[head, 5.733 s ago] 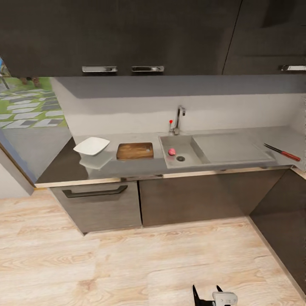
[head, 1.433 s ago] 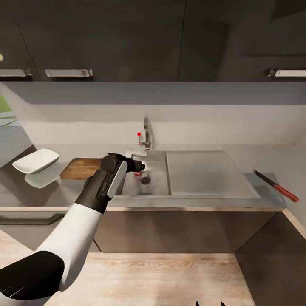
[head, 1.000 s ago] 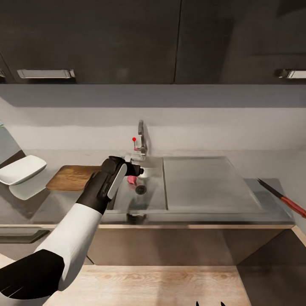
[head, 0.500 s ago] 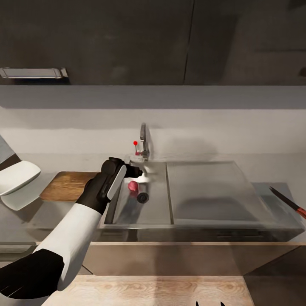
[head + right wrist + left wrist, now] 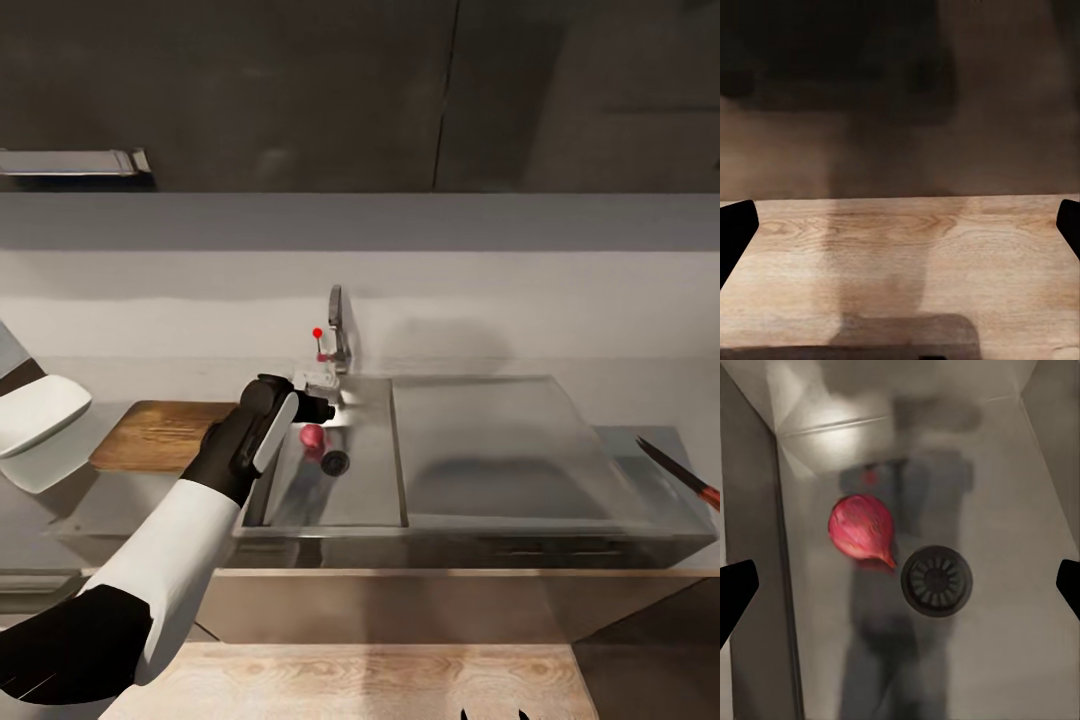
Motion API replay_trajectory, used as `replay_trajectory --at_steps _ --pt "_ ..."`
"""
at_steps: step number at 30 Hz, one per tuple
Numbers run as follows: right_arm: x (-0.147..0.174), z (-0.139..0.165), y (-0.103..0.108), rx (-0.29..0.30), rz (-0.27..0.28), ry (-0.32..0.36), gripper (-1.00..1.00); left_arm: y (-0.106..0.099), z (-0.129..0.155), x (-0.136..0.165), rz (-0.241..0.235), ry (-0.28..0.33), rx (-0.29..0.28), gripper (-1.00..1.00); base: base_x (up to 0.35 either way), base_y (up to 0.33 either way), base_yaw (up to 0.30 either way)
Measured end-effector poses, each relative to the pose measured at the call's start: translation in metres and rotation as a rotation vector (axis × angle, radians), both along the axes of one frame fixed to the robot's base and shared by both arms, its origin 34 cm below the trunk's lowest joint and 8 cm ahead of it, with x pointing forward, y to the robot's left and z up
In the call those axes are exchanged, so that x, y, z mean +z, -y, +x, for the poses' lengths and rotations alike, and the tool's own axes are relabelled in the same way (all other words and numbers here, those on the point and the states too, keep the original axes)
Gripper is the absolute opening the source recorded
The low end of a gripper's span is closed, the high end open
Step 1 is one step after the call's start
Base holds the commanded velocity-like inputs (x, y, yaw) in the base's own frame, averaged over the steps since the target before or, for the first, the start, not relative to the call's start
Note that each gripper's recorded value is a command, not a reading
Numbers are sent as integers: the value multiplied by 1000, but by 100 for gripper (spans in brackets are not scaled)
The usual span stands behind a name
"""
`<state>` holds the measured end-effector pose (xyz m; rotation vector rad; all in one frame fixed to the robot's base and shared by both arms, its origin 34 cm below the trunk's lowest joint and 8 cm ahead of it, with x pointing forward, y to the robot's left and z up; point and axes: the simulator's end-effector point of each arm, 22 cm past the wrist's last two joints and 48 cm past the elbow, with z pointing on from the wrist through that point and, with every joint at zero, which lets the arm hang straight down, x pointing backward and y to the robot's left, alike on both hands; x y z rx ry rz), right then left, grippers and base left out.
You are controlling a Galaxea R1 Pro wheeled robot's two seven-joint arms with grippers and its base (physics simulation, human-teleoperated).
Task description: In the kitchen, take the Vidalia onion out of the sink, dice it on the chopping board with the paring knife, put the diced onion into the bowl on the countertop, then place both the paring knife and the chopping board into the sink.
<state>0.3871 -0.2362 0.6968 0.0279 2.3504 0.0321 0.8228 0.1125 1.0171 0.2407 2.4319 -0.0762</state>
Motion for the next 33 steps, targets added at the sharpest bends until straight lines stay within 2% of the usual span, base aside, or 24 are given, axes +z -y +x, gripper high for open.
replay_trajectory --at_steps 9,33 --pt "-3 -4 0 1 0 -12 100 -1 0 -17 0 -19 5 100 163 -100 0" --pt "-13 -16 0 2 -2 -50 100 -8 -4 -64 7 -79 25 100 11 -4 0"
